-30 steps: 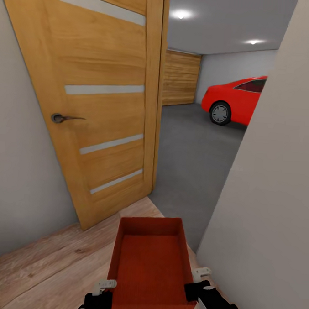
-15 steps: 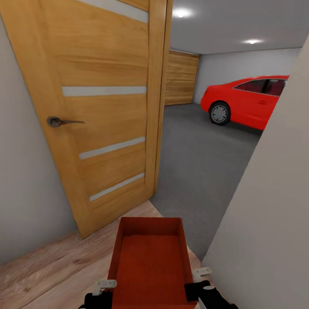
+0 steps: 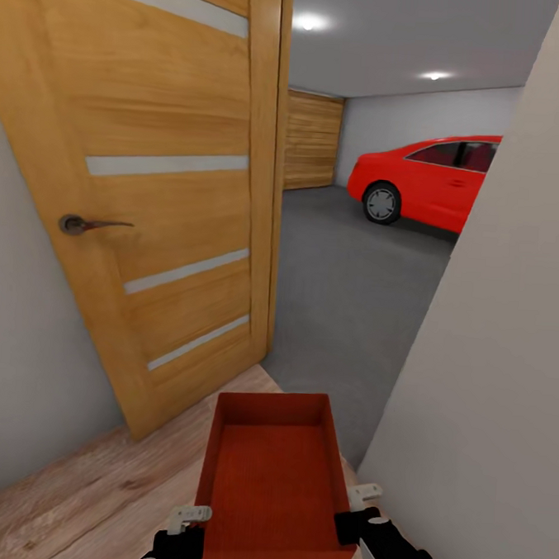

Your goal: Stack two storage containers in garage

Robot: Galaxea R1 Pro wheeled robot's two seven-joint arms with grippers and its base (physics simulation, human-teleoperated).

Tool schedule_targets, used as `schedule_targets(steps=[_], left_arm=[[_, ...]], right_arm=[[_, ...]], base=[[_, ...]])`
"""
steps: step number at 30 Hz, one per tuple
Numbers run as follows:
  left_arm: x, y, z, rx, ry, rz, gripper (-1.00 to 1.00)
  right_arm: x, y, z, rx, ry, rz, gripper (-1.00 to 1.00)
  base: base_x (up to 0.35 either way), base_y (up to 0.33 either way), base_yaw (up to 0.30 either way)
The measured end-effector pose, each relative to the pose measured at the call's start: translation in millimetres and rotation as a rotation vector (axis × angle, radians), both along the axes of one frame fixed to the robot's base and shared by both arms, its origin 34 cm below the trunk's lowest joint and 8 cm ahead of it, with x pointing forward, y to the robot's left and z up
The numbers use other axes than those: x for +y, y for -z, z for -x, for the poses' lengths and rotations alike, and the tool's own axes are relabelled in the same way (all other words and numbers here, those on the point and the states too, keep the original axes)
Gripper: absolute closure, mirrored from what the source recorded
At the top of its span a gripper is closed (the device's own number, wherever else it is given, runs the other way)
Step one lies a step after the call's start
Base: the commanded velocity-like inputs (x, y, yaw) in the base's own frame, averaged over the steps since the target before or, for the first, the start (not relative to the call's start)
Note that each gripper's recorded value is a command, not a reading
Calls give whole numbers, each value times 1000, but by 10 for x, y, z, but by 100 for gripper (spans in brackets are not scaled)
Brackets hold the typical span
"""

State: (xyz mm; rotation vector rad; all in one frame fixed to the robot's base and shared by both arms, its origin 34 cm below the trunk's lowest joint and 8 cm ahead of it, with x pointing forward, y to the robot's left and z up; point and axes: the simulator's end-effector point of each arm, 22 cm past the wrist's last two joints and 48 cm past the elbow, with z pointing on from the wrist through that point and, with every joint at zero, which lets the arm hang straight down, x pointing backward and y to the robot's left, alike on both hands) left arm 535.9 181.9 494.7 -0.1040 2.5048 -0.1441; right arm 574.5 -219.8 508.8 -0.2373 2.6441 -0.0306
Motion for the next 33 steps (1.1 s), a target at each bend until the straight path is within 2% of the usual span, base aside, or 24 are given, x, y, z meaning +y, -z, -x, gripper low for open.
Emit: schedule_targets(steps=[9, 15, 23, 33], left_arm=[[1, 0, 0, 0, 0, 0, 100], [9, 2, 0, 0, 0, 0, 100], [0, 1, 0, 0, 0, 0, 100], [2, 1, -1, 0, 0, 0, 100]], right_arm=[[1, -1, -2, 0, 0, 0, 100], [10, 1, 1, 0, 1, 0, 100], [0, 1, 0, 0, 0, 0, 100], [3, 1, -1, 0, 0, 0, 100]], base=[[109, 67, -131], [19, 6, -62], [2, 1, -192], [0, 0, -31]])
